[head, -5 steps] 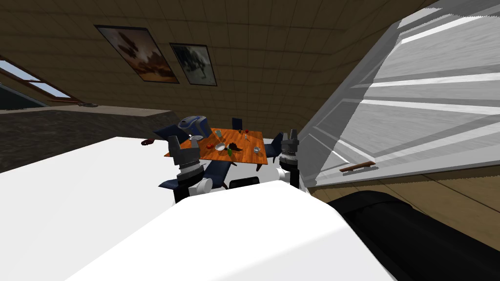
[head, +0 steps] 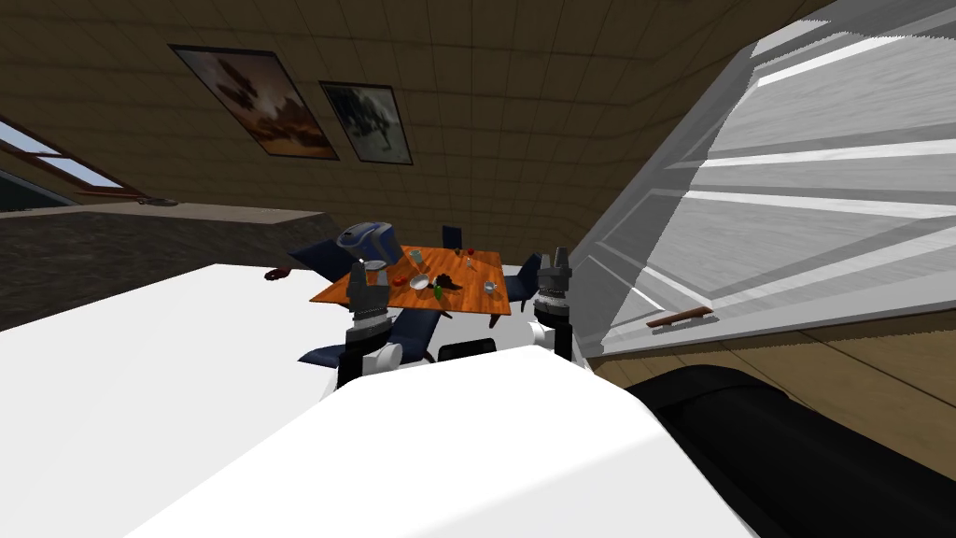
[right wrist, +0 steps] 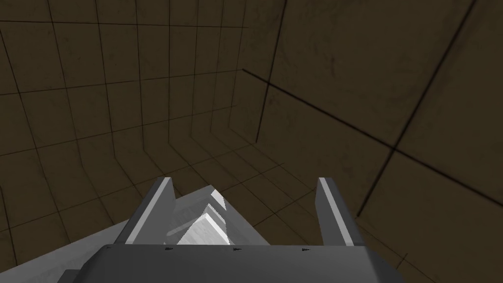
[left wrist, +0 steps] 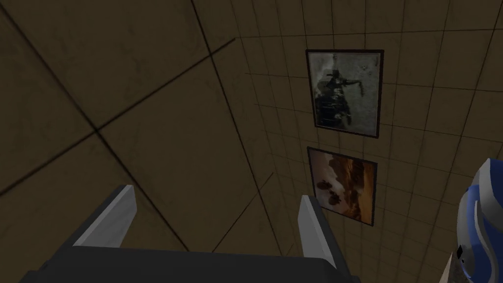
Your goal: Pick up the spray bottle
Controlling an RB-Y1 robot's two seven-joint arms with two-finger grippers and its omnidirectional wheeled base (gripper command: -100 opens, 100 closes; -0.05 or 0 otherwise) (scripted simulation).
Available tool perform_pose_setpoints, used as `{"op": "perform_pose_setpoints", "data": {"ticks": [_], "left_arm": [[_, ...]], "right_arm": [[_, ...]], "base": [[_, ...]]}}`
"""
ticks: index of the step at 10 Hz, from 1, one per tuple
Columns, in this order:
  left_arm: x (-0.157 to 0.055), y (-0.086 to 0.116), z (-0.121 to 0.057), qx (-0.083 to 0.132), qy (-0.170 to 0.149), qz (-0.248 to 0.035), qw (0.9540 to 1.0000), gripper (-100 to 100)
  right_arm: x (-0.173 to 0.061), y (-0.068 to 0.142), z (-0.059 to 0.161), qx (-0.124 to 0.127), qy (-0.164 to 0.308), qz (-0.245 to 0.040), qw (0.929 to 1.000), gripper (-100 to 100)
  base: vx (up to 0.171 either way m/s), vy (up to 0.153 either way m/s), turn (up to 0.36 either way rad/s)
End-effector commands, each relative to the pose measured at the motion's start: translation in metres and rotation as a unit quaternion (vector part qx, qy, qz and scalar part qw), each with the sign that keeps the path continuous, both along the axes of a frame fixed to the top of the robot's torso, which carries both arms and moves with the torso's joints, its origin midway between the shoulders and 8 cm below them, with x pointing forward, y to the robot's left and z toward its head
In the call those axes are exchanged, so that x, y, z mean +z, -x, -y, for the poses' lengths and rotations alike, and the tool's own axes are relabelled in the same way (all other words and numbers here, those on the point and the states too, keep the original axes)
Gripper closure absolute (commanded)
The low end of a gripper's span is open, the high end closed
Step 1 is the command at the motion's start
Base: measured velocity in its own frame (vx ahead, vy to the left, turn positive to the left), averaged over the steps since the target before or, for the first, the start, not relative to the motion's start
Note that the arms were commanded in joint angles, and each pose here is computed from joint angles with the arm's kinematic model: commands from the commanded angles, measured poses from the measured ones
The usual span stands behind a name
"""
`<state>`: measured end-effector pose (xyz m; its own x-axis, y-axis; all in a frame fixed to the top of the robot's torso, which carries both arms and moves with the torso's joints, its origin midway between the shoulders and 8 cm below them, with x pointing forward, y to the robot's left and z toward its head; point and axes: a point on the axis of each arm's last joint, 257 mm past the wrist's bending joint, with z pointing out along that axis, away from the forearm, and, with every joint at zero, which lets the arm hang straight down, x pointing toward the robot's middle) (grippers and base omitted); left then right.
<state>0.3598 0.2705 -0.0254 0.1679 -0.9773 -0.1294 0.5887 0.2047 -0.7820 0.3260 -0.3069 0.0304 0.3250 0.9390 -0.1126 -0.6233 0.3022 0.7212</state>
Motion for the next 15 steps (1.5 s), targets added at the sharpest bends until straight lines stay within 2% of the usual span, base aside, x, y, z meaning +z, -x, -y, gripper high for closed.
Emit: {"op": "perform_pose_setpoints", "data": {"ticks": [1,3,5,6,7,9,10,11,12,13,14,15], "left_arm": [[-0.019,-0.011,0.000,0.005,-0.032,-0.027,0.9991,-100],[-0.046,-0.024,-0.003,0.017,-0.073,-0.064,0.9952,-100],[-0.075,-0.038,-0.009,0.033,-0.115,-0.102,0.9875,-100],[-0.079,-0.039,-0.010,0.034,-0.115,-0.107,0.9871,-100],[-0.096,-0.045,-0.015,0.043,-0.136,-0.128,0.9814,-100],[-0.128,-0.057,-0.024,0.062,-0.179,-0.169,0.9673,-100],[-0.132,-0.057,-0.025,0.062,-0.179,-0.173,0.9667,-100],[-0.147,-0.062,-0.030,0.071,-0.200,-0.192,0.9582,-100],[-0.151,-0.062,-0.031,0.071,-0.200,-0.195,0.9576,-100],[-0.167,-0.067,-0.036,0.080,-0.221,-0.215,0.9479,-100],[-0.170,-0.067,-0.037,0.080,-0.221,-0.217,0.9473,-100],[-0.188,-0.071,-0.042,0.088,-0.242,-0.239,0.9362,-100]], "right_arm": [[0.000,0.000,0.000,0.000,0.000,0.000,1.0000,0],[0.000,0.000,0.000,0.000,0.000,0.000,1.0000,0],[0.000,0.000,0.000,0.000,0.000,0.000,1.0000,0],[0.000,0.000,0.000,0.000,0.000,0.000,1.0000,0],[0.000,0.000,0.000,0.000,0.000,0.000,1.0000,0],[0.000,0.000,0.000,0.000,0.000,0.000,1.0000,0],[0.000,0.000,0.000,0.000,0.000,0.000,1.0000,0],[0.000,0.000,0.000,0.000,0.000,0.000,1.0000,0],[0.000,0.000,0.000,0.000,0.000,0.000,1.0000,0],[0.000,0.000,0.000,0.000,0.000,0.000,1.0000,0],[0.000,0.000,0.000,0.000,0.000,0.000,1.0000,0],[0.000,0.000,0.000,0.000,0.000,0.000,1.0000,0]], "base": [[0.017,-0.014,-0.030],[0.019,-0.021,-0.038],[0.025,-0.024,-0.047],[0.019,-0.018,-0.009],[0.017,-0.016,-0.027],[0.027,-0.022,-0.057],[0.016,-0.017,-0.015],[0.013,-0.014,-0.036],[0.014,-0.009,-0.018],[0.018,-0.009,-0.039],[0.017,-0.006,-0.018],[0.020,-0.009,-0.036]]}}
